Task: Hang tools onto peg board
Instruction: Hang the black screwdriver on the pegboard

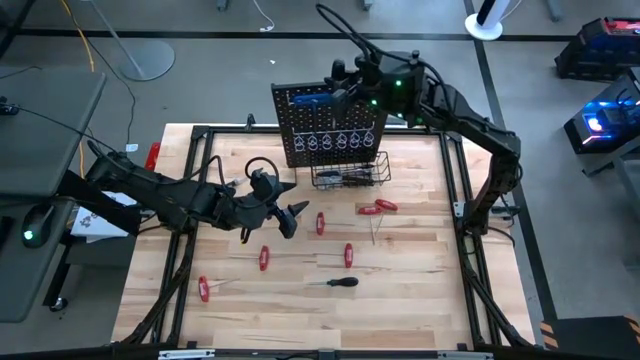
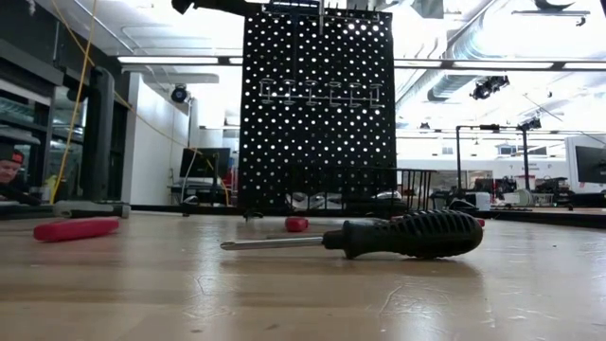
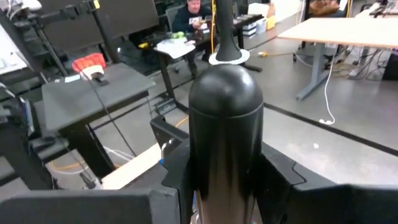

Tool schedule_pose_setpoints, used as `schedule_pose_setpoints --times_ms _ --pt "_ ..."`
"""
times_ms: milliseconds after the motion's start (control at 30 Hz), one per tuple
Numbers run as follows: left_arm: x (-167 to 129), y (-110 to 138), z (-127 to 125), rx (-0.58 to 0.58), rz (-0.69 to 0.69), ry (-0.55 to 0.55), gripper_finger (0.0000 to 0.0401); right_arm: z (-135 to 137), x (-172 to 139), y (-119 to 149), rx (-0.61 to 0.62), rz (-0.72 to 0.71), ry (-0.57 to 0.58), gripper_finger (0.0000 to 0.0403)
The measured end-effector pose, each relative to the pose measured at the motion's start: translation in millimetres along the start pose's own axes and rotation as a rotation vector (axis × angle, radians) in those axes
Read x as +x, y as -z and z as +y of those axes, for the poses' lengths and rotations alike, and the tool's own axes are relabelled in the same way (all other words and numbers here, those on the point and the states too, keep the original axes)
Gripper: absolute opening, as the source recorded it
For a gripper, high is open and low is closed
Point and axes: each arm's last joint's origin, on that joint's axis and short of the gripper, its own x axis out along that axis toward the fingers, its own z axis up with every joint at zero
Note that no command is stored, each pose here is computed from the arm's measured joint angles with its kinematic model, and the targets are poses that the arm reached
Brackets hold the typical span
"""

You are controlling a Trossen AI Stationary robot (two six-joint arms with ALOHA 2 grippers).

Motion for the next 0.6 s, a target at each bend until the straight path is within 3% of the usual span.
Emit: schedule_pose_setpoints --times_ms 600 --pt "0.0 0.0 0.0 -0.001 0.000 0.000 0.0280 0.0 -0.9 5.4 -0.016 0.066 -0.035 0.0109"
